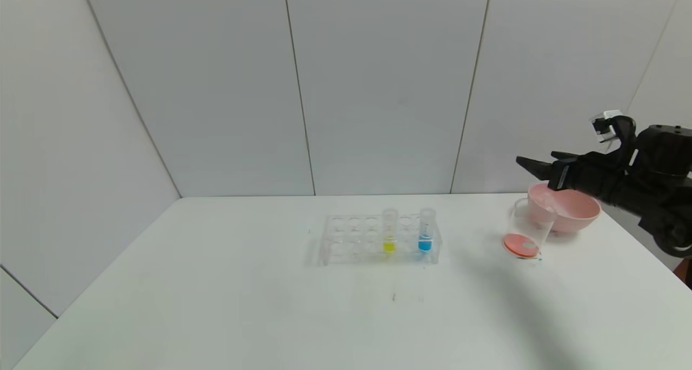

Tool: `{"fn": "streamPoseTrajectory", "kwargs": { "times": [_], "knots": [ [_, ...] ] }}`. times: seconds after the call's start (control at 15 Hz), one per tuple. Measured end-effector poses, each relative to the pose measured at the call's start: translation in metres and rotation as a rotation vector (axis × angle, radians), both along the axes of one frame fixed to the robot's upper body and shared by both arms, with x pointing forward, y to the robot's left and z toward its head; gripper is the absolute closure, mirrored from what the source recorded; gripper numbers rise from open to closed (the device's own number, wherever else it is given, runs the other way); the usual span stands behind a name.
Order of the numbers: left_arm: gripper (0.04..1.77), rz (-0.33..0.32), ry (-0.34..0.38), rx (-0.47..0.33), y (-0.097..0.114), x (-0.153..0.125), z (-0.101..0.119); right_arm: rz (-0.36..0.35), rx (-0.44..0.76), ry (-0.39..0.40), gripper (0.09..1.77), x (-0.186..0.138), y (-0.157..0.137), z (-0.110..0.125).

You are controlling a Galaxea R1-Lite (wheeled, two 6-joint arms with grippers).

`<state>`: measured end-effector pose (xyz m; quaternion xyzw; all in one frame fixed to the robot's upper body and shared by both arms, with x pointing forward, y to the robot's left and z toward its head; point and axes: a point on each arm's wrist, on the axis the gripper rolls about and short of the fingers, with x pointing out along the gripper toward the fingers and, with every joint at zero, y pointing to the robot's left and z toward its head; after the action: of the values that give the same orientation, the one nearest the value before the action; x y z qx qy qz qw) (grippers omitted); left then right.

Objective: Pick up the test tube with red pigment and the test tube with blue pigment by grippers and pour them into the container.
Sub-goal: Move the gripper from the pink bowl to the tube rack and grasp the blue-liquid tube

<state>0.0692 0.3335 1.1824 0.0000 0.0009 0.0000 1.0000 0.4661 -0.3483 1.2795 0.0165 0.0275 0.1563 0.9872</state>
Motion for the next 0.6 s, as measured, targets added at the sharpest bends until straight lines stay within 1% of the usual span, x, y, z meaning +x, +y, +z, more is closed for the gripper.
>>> {"fn": "streamPoseTrajectory", "kwargs": {
  "times": [0.07,0.2,0.4,0.6],
  "knots": [
    [0.05,0.000,0.000,0.000,0.000,0.000,0.000,-0.028,0.009,-0.004,0.25,-0.010,0.019,-0.003],
    [0.05,0.000,0.000,0.000,0.000,0.000,0.000,-0.115,0.018,-0.015,0.22,-0.032,0.055,-0.011],
    [0.05,0.000,0.000,0.000,0.000,0.000,0.000,-0.164,0.039,-0.058,0.20,-0.063,0.093,-0.026],
    [0.05,0.000,0.000,0.000,0.000,0.000,0.000,-0.216,0.036,-0.046,0.18,-0.087,0.124,-0.045]
  ]
}}
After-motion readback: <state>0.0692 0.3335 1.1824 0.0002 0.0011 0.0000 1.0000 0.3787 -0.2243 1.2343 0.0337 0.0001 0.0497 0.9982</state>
